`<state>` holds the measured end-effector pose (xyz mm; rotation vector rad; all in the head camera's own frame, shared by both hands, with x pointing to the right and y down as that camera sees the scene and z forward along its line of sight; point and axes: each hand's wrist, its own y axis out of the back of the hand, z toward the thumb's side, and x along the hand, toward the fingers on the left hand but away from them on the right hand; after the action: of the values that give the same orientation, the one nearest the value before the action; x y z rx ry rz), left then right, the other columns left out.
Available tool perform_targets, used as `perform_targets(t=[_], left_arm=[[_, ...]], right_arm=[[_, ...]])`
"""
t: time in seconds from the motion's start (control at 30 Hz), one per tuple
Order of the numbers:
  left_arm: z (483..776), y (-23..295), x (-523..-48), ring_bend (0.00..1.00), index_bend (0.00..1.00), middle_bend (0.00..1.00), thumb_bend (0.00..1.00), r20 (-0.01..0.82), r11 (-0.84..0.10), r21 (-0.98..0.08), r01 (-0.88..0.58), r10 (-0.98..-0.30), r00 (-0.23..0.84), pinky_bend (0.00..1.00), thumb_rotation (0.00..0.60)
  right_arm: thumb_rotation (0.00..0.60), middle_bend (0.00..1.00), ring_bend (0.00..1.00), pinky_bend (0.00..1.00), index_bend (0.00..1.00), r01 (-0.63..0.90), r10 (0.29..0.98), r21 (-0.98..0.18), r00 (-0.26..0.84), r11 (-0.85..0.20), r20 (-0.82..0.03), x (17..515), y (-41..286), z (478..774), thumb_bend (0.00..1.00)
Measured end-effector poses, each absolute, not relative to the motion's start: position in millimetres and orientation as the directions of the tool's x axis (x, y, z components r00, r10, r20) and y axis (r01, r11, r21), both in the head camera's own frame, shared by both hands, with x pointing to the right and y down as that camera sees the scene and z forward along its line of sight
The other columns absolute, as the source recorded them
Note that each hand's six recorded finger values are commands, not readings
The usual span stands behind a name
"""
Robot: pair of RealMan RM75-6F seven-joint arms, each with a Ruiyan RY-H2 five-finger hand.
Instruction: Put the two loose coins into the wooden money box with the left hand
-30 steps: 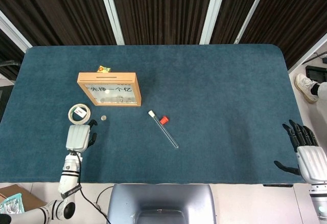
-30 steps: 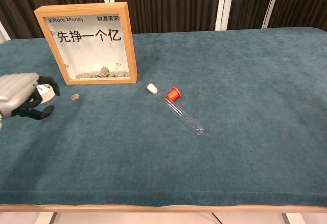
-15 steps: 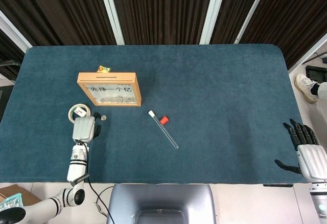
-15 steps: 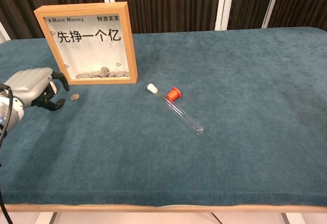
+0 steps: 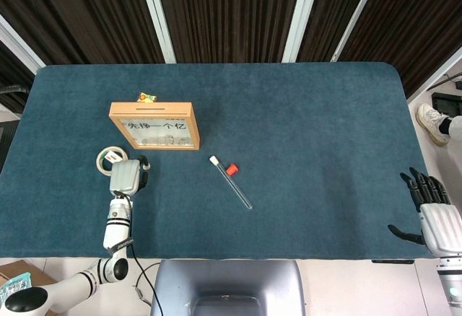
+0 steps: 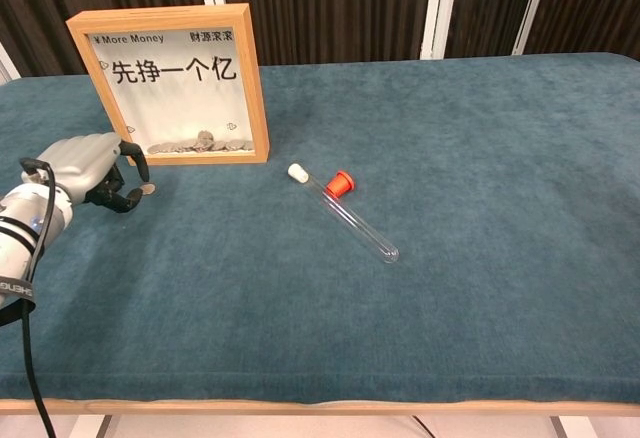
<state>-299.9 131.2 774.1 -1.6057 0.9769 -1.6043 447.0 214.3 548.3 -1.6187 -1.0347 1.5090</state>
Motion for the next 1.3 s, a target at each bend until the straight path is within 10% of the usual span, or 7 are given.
perform_targets(t=[1.3], left_arm=[[788.7,126.9,-286.2,1.0,0.43,1.0,0.43,0.489,-0.489,-0.863,0.124,-0.872,-0.031,1.0,0.6]], right_arm=[[0.6,0.0,0.0,0.0,0.0,0.106,0.884,-0.878,0.016,-0.466,-0.467,446.0,216.6,548.1,0.11]])
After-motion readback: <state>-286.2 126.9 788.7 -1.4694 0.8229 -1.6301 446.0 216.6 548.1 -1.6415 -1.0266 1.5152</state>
